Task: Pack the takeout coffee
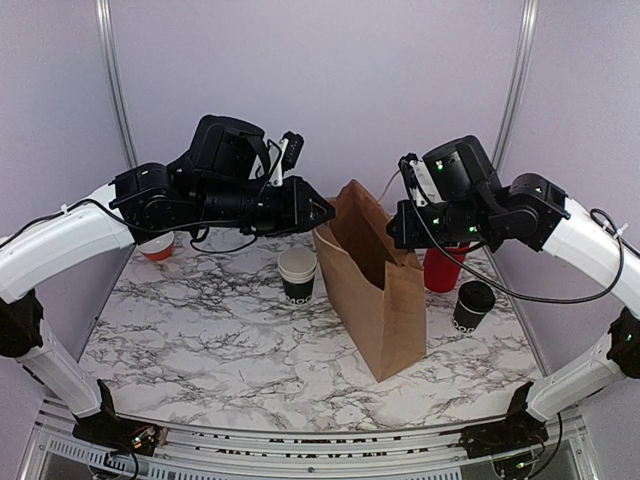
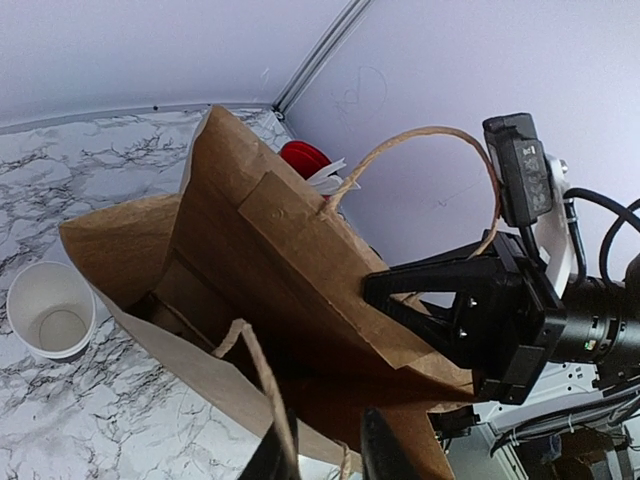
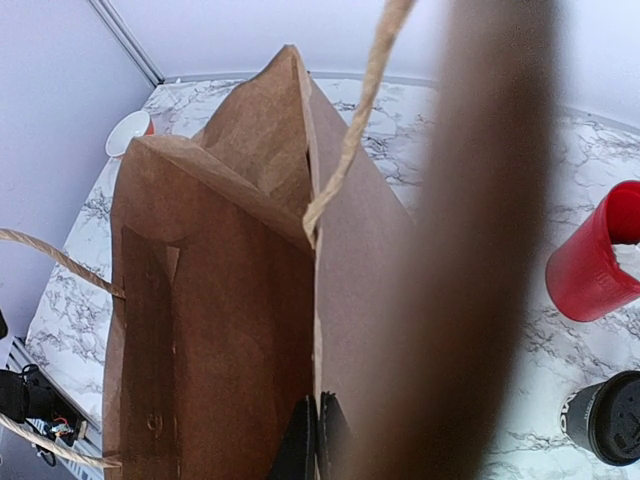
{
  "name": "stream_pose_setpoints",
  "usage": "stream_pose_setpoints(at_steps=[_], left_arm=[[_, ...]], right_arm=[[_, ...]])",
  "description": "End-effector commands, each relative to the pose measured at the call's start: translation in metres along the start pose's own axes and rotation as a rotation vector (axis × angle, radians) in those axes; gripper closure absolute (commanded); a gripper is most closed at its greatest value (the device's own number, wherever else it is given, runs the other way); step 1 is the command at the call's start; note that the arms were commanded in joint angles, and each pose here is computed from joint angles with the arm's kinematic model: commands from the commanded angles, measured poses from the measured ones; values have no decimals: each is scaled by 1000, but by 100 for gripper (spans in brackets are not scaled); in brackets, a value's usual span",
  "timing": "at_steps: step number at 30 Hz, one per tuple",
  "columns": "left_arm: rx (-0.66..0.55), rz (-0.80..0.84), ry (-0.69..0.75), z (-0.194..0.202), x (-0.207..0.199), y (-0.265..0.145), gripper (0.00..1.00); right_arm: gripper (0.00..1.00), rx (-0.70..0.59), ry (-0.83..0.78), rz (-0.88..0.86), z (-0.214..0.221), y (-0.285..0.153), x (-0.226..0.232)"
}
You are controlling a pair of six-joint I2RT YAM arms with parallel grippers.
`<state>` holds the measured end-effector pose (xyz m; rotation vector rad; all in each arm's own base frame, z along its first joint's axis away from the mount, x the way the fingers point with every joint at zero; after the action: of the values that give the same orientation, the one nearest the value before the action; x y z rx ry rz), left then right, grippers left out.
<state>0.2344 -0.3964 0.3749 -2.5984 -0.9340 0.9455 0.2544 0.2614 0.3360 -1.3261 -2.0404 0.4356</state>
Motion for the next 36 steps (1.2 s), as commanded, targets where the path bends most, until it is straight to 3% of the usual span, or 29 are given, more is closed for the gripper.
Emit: stream_pose_setpoints(at_steps=[1, 8, 11, 22, 27, 36], left_arm=[[-31, 56, 26, -17, -15, -8, 82], [-33, 89, 32, -26, -20, -11, 100], [-41, 99, 25, -32, -19, -14, 100], [-31, 79, -5, -41, 3, -15, 100], [-28, 64, -19, -45, 19, -15, 100], [-7, 58, -30, -46, 34, -12, 100]], right_arm=[[100, -73, 17, -11, -22, -11, 3], [100, -86, 21, -11, -24, -18, 1], [98, -85, 21, -15, -24, -18, 1], [75, -98, 13, -26, -26, -23, 1], [61, -122, 3, -50, -35, -31, 6], [17, -186, -14, -180, -55, -58, 27]])
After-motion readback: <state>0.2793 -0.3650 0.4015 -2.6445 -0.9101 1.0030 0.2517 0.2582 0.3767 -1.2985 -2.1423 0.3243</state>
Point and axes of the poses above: each gripper's point midway between its finger pads, its own y axis out along the fingers, its own x axis along the line the jaws close on, z = x × y, the point moved 2 cm from there along -y, back along the fingers, and after that the axes turned 6 degrees about y, right-handed, at the moved point
